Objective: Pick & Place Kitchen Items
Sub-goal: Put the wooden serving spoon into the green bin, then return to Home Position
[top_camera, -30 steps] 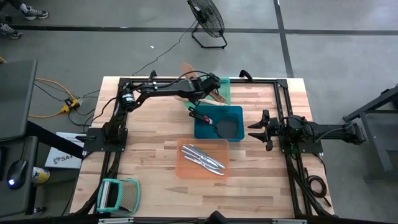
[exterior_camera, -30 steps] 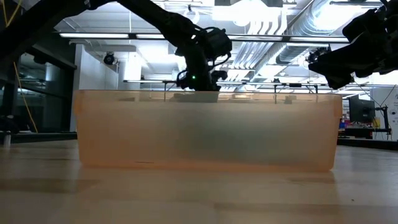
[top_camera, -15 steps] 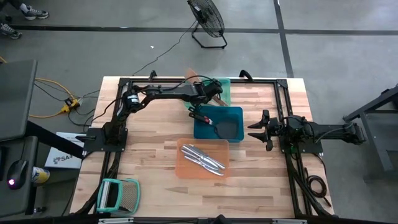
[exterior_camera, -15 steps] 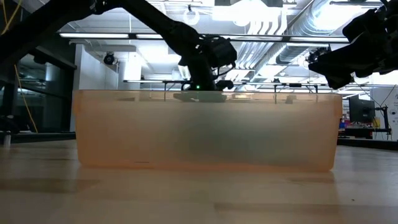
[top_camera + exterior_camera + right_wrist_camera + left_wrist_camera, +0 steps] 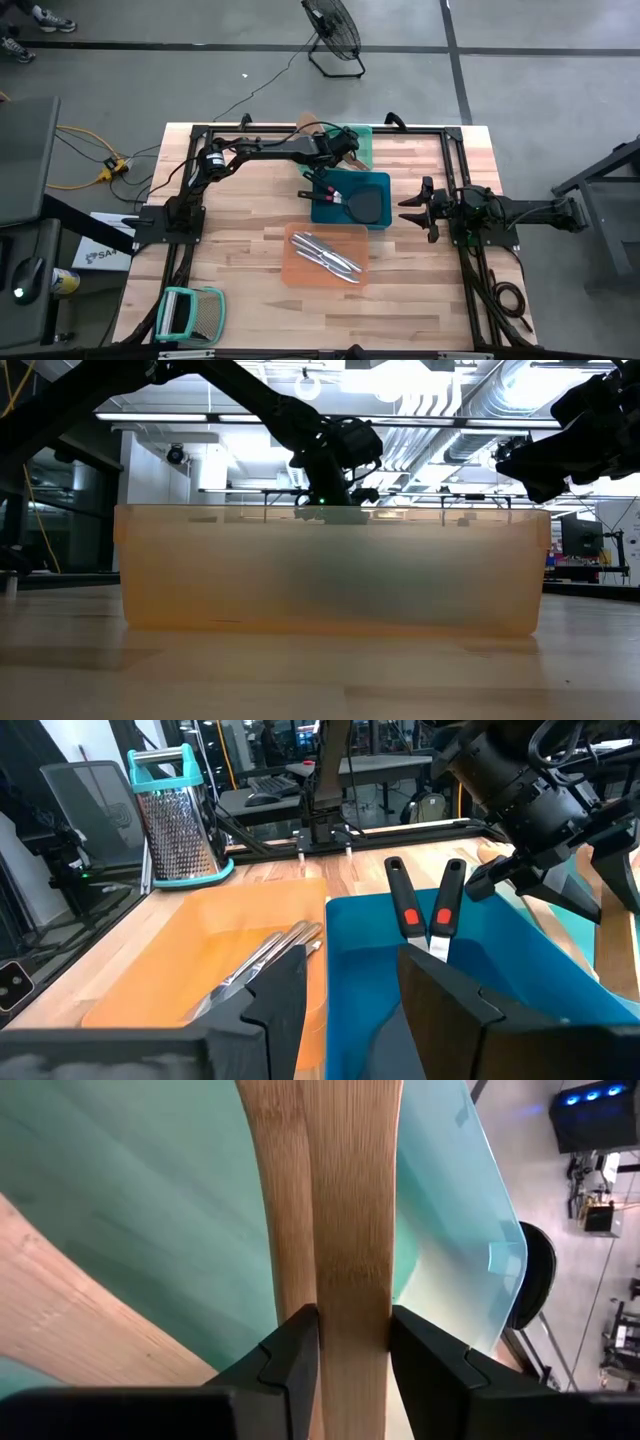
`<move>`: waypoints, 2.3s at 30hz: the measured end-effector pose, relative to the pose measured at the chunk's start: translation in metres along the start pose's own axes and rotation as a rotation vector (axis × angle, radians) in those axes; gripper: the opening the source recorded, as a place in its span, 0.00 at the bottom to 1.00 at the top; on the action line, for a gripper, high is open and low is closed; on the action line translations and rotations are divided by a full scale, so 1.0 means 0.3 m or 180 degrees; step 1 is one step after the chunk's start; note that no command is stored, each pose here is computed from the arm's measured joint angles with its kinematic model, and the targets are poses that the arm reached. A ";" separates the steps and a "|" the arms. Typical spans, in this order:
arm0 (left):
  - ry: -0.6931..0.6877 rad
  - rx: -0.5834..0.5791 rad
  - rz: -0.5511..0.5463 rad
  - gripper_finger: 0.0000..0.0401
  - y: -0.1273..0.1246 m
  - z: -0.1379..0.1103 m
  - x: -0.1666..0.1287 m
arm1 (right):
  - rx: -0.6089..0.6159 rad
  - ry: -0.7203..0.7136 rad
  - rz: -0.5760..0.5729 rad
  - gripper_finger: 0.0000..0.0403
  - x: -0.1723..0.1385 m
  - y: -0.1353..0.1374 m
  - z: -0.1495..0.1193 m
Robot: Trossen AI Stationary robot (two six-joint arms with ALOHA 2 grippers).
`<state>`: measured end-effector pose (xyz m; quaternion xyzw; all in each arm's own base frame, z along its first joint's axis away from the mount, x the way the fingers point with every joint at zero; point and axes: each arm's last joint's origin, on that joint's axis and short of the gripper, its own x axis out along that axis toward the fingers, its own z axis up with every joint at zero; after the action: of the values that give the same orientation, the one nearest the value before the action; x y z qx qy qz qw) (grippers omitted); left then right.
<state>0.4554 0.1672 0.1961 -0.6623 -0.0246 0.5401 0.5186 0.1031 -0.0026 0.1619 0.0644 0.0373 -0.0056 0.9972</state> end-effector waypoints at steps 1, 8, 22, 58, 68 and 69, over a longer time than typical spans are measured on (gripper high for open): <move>-0.0001 -0.0017 0.0000 0.30 0.000 0.000 0.000 | 0.0000 0.0001 -0.0001 0.37 0.000 0.000 0.000; 0.0051 0.0037 -0.0104 0.31 -0.044 -0.003 -0.021 | 0.0001 0.0000 0.0000 0.37 0.000 0.000 0.000; -0.0088 0.1988 -0.1057 0.31 -0.325 0.002 -0.228 | 0.0000 0.0000 -0.0001 0.37 0.000 0.000 0.000; 0.1601 0.5226 -0.0652 0.31 -0.222 -0.095 -0.464 | 0.0001 0.0000 -0.0001 0.37 0.000 0.000 0.000; 0.1693 0.5757 -0.0679 0.31 -0.171 -0.160 -0.573 | 0.0000 0.0000 -0.0002 0.37 0.000 0.000 0.000; 0.1670 0.5787 -0.0635 0.31 -0.169 -0.155 -0.590 | 0.0000 -0.0001 -0.0001 0.37 0.000 0.000 0.000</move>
<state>0.4430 0.0550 0.3487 -0.1002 0.4658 0.1397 0.8680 0.1031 -0.0026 0.1620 0.0644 0.0372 -0.0058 0.9972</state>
